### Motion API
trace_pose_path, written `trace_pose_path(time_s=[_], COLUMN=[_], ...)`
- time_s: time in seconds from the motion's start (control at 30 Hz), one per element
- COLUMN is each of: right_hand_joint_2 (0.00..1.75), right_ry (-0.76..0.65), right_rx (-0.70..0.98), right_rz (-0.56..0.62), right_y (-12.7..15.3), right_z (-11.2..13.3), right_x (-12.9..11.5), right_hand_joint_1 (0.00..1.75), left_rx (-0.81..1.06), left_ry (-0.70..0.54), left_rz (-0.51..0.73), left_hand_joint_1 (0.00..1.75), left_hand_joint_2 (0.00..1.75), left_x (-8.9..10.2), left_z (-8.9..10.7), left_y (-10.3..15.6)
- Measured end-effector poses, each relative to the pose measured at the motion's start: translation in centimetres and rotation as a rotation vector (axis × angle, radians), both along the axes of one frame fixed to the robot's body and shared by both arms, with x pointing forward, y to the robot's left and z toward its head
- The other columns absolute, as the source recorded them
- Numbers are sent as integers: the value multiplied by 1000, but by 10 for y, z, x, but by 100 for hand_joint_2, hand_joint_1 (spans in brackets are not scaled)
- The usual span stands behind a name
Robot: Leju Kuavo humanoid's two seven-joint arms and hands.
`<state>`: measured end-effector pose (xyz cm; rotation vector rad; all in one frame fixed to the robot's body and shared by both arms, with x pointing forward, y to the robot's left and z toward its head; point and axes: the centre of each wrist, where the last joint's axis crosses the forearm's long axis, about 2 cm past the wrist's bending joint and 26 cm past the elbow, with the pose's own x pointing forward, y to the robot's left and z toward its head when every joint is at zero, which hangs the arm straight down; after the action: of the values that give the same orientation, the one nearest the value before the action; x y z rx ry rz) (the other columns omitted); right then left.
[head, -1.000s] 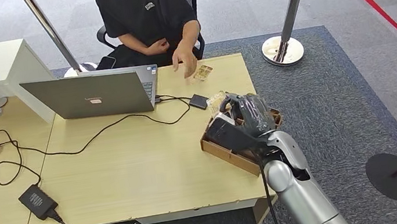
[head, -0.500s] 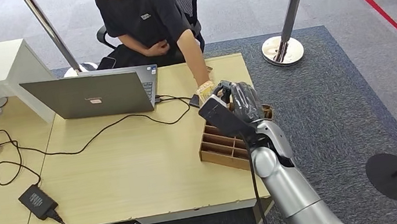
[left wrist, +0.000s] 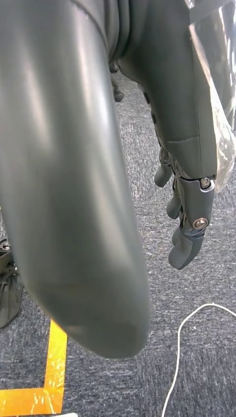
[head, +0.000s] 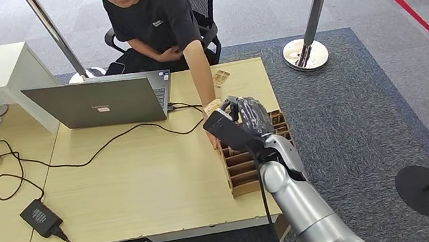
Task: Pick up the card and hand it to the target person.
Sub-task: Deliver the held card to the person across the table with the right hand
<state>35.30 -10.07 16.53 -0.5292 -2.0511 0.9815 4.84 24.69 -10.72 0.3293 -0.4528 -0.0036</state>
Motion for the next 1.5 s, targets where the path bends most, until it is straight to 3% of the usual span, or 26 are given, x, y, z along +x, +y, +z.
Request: trace_pose_path(time_s=[0.4, 0.73, 0.83, 0.87, 0.97, 1.07, 1.13, 1.4, 1.5], right_hand_joint_2=[175, 175, 175, 175, 175, 175, 175, 175, 44], right_ry=[10, 8, 6, 5, 2, 0, -2, -19, -41], right_rx=[6, -15, -21, -22, -27, -33, -36, -40, -29], right_rz=[3, 3, -1, -1, -2, -5, -7, -36, -63], right_y=[6, 7, 8, 8, 9, 9, 10, 9, 7], right_z=[2, 5, 6, 6, 7, 8, 8, 8, 9], right_x=[0, 1, 2, 2, 2, 2, 2, 2, 2], right_hand_joint_1=[166, 156, 107, 78, 31, 8, 0, 0, 0], left_rx=[-1, -1, -1, -1, -1, -1, -1, -1, -1], left_ry=[7, 9, 10, 10, 10, 9, 9, 9, 9], left_rz=[3, 5, 4, 4, 4, 4, 4, 4, 4], left_hand_joint_1=[0, 0, 0, 0, 0, 0, 0, 0, 0], left_hand_joint_2=[0, 0, 0, 0, 0, 0, 0, 0, 0], left_x=[0, 0, 0, 0, 1, 1, 1, 1, 1], left_z=[0, 0, 0, 0, 0, 0, 0, 0, 0], left_y=[0, 0, 0, 0, 0, 0, 0, 0, 0])
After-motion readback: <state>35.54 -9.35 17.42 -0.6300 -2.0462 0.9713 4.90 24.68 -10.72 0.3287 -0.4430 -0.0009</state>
